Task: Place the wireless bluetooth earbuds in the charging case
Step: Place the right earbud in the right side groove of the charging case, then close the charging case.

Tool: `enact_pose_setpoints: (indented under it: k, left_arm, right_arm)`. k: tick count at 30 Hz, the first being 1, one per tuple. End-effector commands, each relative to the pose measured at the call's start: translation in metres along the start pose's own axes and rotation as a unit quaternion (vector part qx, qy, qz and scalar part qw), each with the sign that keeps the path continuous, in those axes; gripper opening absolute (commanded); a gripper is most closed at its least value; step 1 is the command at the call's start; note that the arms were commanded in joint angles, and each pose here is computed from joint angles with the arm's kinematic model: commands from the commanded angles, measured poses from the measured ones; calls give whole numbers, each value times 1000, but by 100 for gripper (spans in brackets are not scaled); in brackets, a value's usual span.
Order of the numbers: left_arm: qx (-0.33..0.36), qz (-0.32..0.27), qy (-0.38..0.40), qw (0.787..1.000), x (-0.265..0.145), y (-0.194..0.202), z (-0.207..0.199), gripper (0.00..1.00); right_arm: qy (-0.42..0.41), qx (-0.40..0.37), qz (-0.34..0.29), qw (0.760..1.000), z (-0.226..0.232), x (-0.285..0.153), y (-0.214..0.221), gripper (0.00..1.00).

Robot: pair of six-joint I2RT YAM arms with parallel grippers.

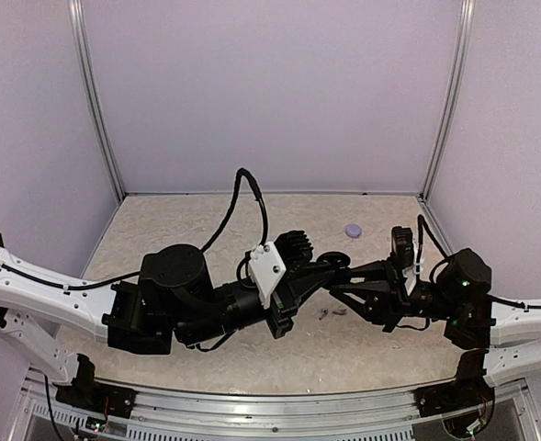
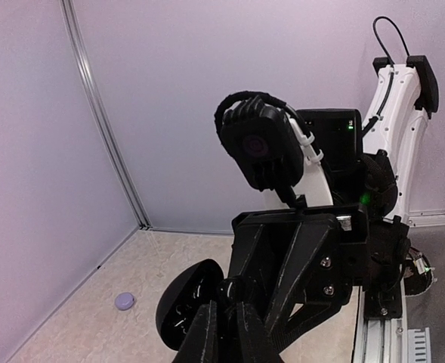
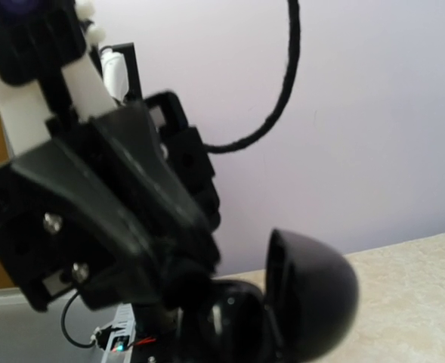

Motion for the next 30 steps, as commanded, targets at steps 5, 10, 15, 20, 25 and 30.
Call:
enact_pose_setpoints:
  k: [5,10,15,20,25,30]
  left_arm:
    - [23,22,-15,999,-9,3,7,19]
    - [18,18,-27,999,-18,-3,15,31]
    - [2,15,-37,999,-27,-5,23,47]
    - [-31,18,-48,998,-35,-1,29,59]
    - [-86,20,-38,995,-39,8,28,86]
    - [-129,11,5,992,-37,12,23,99]
  right_arm:
    - [-8,-21,-38,999,8,0,-21,1]
    - [4,-20,-35,999,4,-1,-17,1]
    - [11,-22,-28,999,2,-1,-15,1]
    - [23,-27,-20,999,0,-2,-13,1]
    - [34,-34,-10,999,-2,-4,-10,1]
    - [24,-37,5,999,0,-3,-6,1]
Point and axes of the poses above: each gripper's point midway between its finger pads, its own x axis out along the fingers, its own z axis along the line the jaws close on, y = z × x, the point moved 5 cm from there along -x, back along the fingers, and after that the axes turned 13 degrees about x, right-handed, at the moved point
